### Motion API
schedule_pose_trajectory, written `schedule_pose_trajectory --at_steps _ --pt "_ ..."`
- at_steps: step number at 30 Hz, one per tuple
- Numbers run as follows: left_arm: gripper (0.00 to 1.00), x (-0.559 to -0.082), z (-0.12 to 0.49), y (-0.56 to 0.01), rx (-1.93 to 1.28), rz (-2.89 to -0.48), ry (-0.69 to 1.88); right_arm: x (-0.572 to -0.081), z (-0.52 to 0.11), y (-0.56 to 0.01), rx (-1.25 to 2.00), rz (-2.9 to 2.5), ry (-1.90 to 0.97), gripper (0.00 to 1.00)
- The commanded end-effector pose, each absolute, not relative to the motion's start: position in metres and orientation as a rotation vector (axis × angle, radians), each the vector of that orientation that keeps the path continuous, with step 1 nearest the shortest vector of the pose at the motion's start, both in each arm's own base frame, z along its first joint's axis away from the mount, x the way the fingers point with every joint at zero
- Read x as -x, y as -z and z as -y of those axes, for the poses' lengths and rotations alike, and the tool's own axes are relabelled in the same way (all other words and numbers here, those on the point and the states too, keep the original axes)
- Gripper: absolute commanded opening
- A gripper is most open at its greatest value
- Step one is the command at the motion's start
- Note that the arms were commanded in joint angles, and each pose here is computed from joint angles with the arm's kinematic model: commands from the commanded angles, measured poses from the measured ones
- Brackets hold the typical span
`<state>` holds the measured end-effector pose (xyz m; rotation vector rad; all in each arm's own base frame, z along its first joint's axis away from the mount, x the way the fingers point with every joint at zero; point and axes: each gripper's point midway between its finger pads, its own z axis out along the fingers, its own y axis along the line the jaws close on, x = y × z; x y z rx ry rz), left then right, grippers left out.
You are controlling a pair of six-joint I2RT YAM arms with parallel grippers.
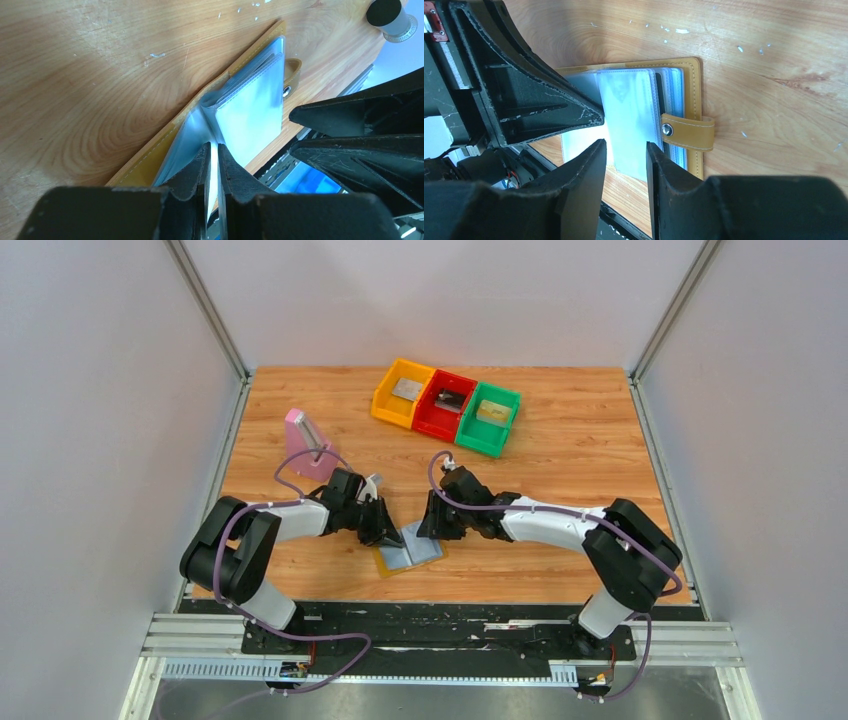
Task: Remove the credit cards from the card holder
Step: Remove the credit card from the card holder.
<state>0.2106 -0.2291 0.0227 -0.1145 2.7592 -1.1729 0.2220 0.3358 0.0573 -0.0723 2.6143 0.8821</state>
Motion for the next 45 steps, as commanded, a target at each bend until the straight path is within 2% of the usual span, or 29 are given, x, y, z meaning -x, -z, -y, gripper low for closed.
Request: schedule_pose_trajectory --at_steps 1,23,29,45 --pt "0.17 -0.212 0.232 -0.030 0.079 -2.721 1.195 -0.228 -0.350 -0.071 0.120 -2.552 -0.946 0.36" --pt "0.17 -0.211 0.232 -0.031 0.085 -2.713 1.197 -0.228 -0.346 -0.038 0.149 -2.612 -0.825 0.36" --pt "0.17 -0.212 0.232 -0.031 0.084 -2.713 1.196 -0.234 -0.338 -0.037 0.159 -2.609 -0.710 0.36" --pt "0.17 -0.211 0.231 -0.034 0.079 -2.704 1.189 -0.231 -0.337 -0.034 0.169 -2.635 -0.702 0.35"
